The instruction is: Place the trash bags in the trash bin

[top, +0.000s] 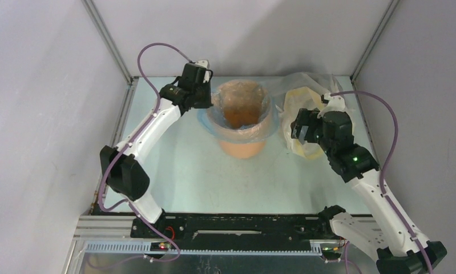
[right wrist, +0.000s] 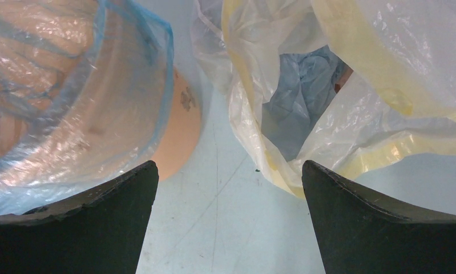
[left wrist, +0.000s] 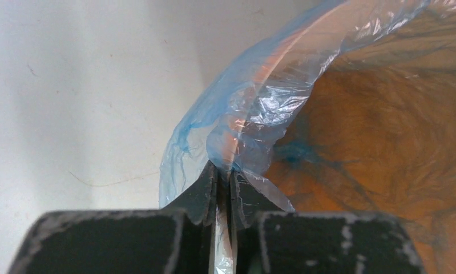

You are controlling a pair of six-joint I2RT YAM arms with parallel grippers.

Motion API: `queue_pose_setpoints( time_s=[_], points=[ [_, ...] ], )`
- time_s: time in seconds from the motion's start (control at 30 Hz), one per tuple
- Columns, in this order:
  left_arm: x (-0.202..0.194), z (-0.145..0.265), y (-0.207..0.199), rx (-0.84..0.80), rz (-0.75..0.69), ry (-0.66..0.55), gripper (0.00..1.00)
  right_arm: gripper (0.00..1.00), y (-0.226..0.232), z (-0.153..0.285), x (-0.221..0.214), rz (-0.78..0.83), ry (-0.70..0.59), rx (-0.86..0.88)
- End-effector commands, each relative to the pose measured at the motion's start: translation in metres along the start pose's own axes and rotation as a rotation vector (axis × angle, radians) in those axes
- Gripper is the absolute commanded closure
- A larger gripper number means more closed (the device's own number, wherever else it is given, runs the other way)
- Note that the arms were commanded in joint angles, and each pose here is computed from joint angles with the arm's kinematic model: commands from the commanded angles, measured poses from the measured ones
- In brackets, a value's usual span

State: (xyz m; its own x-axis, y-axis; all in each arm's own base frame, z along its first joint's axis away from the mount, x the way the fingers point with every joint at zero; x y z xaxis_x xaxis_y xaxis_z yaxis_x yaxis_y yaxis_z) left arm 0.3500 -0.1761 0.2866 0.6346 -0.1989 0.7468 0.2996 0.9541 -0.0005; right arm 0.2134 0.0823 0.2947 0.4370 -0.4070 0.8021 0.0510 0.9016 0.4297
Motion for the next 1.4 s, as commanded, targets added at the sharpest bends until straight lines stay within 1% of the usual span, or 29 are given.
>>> queue_pose_setpoints(
  time_s=[0.0,0.07,0.17,0.27,0.3,0.43,0.47,0.57,0.63,0.7,0.77,0.8,0.9,0.97,1.03,1.07,1.1,1.13,1.17,1.3,1.33,1.37],
  points=[
    [0.03,0.025,0.004,0.018,0.0,-0.117,0.82,0.0,-0.003,-0.013,0.001,-0.054,-0.083,-0.03],
    [0.033,0.03,0.004,0.009,0.001,-0.128,0.64,0.01,-0.006,-0.018,-0.003,-0.075,-0.084,-0.026],
    [0.035,0.042,0.004,-0.001,0.005,-0.157,0.45,0.0,-0.011,-0.022,-0.008,-0.103,-0.091,-0.022],
    [0.035,0.057,0.002,-0.039,0.018,-0.222,0.31,0.0,-0.02,-0.023,-0.012,-0.118,-0.138,-0.04],
    [0.035,0.064,0.002,-0.048,0.023,-0.247,0.27,0.0,-0.022,-0.025,-0.012,-0.11,-0.176,-0.032],
    [0.02,0.09,0.009,-0.024,0.044,-0.337,0.07,0.0,-0.04,-0.033,-0.028,-0.013,-0.277,-0.009],
    [0.016,0.104,0.013,-0.013,0.056,-0.387,0.01,0.0,-0.042,-0.035,-0.03,0.011,-0.309,0.006],
    [-0.009,0.116,0.024,0.054,0.098,-0.466,0.0,0.01,-0.054,-0.042,-0.041,0.077,-0.345,-0.006],
    [-0.029,0.117,0.032,0.109,0.116,-0.505,0.0,0.0,-0.062,-0.047,-0.045,0.083,-0.351,-0.039],
    [-0.05,0.111,0.044,0.198,0.143,-0.533,0.0,0.0,-0.068,-0.052,-0.052,0.113,-0.336,-0.032],
    [-0.071,0.102,0.056,0.26,0.186,-0.558,0.0,0.01,-0.075,-0.057,-0.058,0.12,-0.356,-0.017],
    [-0.078,0.1,0.064,0.273,0.225,-0.576,0.0,0.01,-0.08,-0.06,-0.06,0.117,-0.381,-0.008],
    [-0.106,0.087,0.091,0.267,0.356,-0.582,0.0,0.05,-0.099,-0.069,-0.074,0.136,-0.435,0.028],
    [-0.124,0.084,0.112,0.314,0.403,-0.587,0.0,0.06,-0.116,-0.075,-0.081,0.096,-0.457,-0.009],
    [-0.134,0.082,0.122,0.372,0.383,-0.621,0.0,0.07,-0.129,-0.084,-0.084,0.066,-0.446,-0.031],
    [-0.14,0.081,0.125,0.408,0.369,-0.628,0.0,0.07,-0.131,-0.087,-0.081,0.059,-0.457,-0.033],
    [-0.148,0.079,0.129,0.453,0.364,-0.628,0.0,0.06,-0.133,-0.091,-0.078,0.053,-0.441,-0.044],
    [-0.152,0.077,0.132,0.485,0.356,-0.635,0.0,0.06,-0.133,-0.094,-0.078,0.068,-0.399,-0.042],
    [-0.158,0.075,0.135,0.512,0.347,-0.638,0.0,0.06,-0.132,-0.097,-0.076,0.104,-0.387,-0.031],
    [-0.174,0.064,0.146,0.578,0.279,-0.635,0.0,0.04,-0.136,-0.108,-0.069,0.153,-0.389,-0.071],
    [-0.177,0.061,0.148,0.588,0.256,-0.639,0.0,0.04,-0.138,-0.11,-0.068,0.161,-0.409,-0.074],
    [-0.181,0.058,0.15,0.598,0.238,-0.644,0.0,0.04,-0.143,-0.115,-0.073,0.155,-0.405,-0.094]
  ],
)
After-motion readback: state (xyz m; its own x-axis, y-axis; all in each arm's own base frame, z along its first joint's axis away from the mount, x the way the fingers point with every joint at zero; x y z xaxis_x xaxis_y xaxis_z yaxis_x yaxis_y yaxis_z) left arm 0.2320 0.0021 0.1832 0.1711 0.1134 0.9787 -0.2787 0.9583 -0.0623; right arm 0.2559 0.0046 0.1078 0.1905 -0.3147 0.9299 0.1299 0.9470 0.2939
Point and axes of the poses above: each gripper's point midway between its finger pads, its own z axis back along the fingers, its own y axis along the line the jaws close on, x = y × z, the point moved 8 cm from there along z, back along the fingers, and after that the axes turned 14 degrees about -z, right-handed, at the moved point
